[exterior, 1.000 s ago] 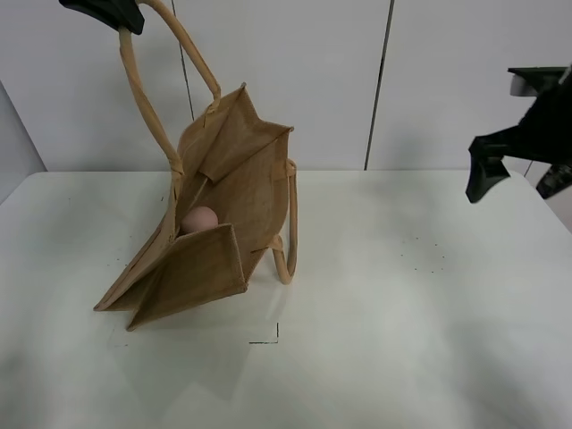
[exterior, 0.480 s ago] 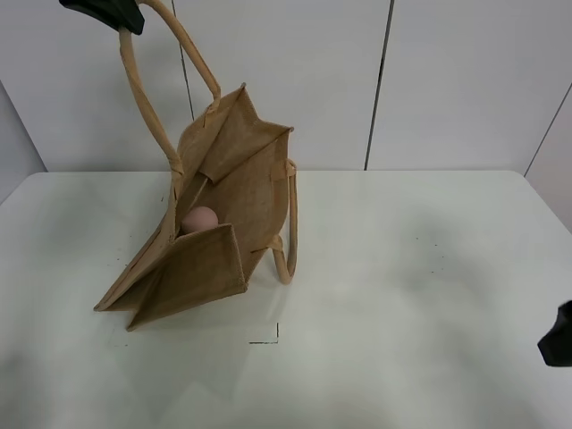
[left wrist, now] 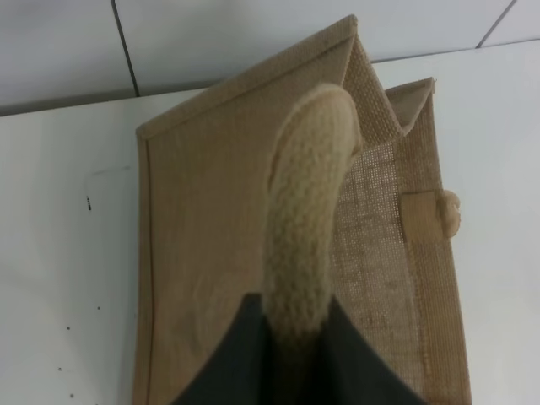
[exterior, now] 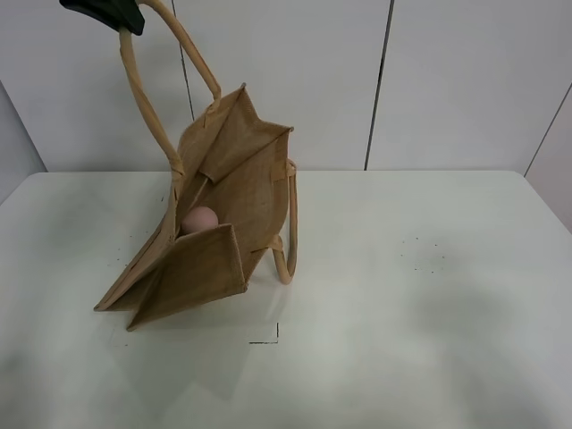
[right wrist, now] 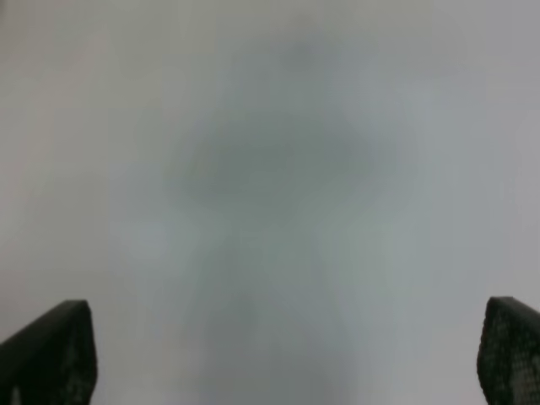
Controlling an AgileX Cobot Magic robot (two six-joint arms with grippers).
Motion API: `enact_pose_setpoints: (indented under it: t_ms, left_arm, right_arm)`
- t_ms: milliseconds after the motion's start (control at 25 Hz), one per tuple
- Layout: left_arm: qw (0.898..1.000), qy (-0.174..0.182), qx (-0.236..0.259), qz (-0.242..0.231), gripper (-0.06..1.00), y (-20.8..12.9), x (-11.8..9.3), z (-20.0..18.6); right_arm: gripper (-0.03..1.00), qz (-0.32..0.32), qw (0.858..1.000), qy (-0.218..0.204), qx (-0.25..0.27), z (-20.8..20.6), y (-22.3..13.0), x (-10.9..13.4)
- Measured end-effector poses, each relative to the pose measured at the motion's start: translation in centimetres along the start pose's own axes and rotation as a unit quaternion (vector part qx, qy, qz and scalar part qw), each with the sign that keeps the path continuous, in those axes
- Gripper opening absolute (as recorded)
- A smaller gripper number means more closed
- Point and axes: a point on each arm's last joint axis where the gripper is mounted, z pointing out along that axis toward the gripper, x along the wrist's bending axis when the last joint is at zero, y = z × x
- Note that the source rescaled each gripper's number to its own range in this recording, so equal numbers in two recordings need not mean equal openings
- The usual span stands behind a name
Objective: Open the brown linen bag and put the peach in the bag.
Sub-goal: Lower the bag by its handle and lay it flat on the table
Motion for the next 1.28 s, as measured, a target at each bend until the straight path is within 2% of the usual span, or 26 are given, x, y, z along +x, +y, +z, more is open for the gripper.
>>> enact_pose_setpoints:
  t_ms: [160,320,400,720,1000,1080,1160,1280]
  left_arm:
    - [0.999,-0.032,0.037,-0.013,0.00,-1.0,-0.5,1.7]
    - [0.995,-0.068,0.061,-0.035,0.00,-2.2,-1.0,4.4]
    - [0.994,-0.074,0.064,-0.041,0.00,-2.8,-1.1,5.9]
    - [0.989,-0.079,0.118,-0.042,0.00,-5.0,-2.8,14.0]
    - [0.983,-0.065,0.167,-0.050,0.00,-6.8,-2.5,20.1]
    - [0.981,-0.063,0.173,-0.052,0.04,-7.1,-2.4,21.1]
    - [0.981,-0.063,0.175,-0.053,0.12,-7.3,-2.4,21.6]
    - [0.982,-0.063,0.168,-0.054,0.39,-7.2,-2.4,21.8]
  right_arm:
    - [1.00,-0.005,0.997,-0.006,-0.078,-2.1,-1.3,0.2]
    - [1.00,-0.005,0.996,-0.010,-0.088,-2.4,-1.5,0.1]
    - [1.00,-0.005,0.996,-0.010,-0.086,-2.3,-1.4,0.1]
    - [1.00,-0.004,0.996,-0.011,-0.085,-2.3,-1.5,0.1]
    - [1.00,-0.002,0.996,-0.011,-0.085,-2.3,-1.5,0.1]
    - [1.00,-0.002,0.996,-0.012,-0.085,-2.3,-1.5,0.1]
    - [1.00,-0.001,0.996,-0.013,-0.085,-2.3,-1.5,0.1]
    - [1.00,-0.001,0.996,-0.013,-0.085,-2.3,-1.5,0.1]
